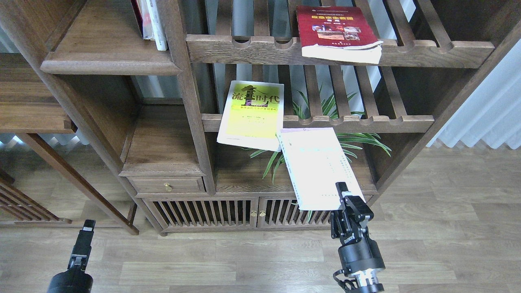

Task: Organize books on shelf
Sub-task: 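Pull the white book off the shelf toward the robot with right gripper, then hold the white book low with right gripper, bring left gripper up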

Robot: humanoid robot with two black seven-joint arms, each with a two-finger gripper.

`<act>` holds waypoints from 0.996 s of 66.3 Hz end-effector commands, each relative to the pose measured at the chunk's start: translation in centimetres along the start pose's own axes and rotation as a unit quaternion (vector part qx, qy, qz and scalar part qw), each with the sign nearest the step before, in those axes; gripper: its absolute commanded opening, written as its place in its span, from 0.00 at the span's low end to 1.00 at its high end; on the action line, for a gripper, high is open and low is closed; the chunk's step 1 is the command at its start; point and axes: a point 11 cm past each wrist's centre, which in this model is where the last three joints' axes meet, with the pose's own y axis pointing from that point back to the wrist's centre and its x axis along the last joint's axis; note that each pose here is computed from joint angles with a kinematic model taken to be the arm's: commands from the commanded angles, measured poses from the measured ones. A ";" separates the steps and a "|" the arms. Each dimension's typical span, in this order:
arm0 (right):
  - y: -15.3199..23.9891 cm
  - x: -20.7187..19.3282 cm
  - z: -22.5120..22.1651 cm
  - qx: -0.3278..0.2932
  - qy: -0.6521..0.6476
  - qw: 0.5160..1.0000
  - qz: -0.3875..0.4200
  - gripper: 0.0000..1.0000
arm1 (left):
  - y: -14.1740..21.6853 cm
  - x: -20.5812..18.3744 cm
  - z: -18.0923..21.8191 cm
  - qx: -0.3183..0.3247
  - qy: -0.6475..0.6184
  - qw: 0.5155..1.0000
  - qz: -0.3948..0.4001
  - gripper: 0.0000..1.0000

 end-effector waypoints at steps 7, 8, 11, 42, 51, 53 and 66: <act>2.5 1.4 -0.4 0.009 0.000 0.999 0.035 0.03 | 0.1 0.5 0.1 0.000 -0.005 1.000 0.007 1.00; 2.7 1.5 -0.5 0.010 0.001 0.999 0.037 0.03 | 0.1 0.5 0.1 0.000 -0.005 1.000 0.007 1.00; 3.2 1.7 -0.6 0.009 0.003 0.999 0.044 0.03 | 0.2 0.6 0.1 0.000 -0.005 1.000 0.008 1.00; 6.5 4.9 4.1 -0.102 0.027 0.989 0.100 0.03 | 4.6 2.5 -3.6 0.123 -0.045 0.991 0.024 1.00; 6.1 5.2 4.9 -0.144 0.052 0.984 0.094 0.04 | 3.6 2.7 -1.6 0.130 -0.058 0.989 0.026 1.00; 5.6 5.2 5.2 -0.154 0.057 0.982 0.089 0.04 | 2.9 2.4 -0.9 0.132 -0.064 0.989 0.022 1.00; 3.6 5.7 5.7 -0.186 0.081 0.976 0.077 0.04 | 0.6 1.0 -0.3 0.142 -0.084 0.986 -0.003 1.00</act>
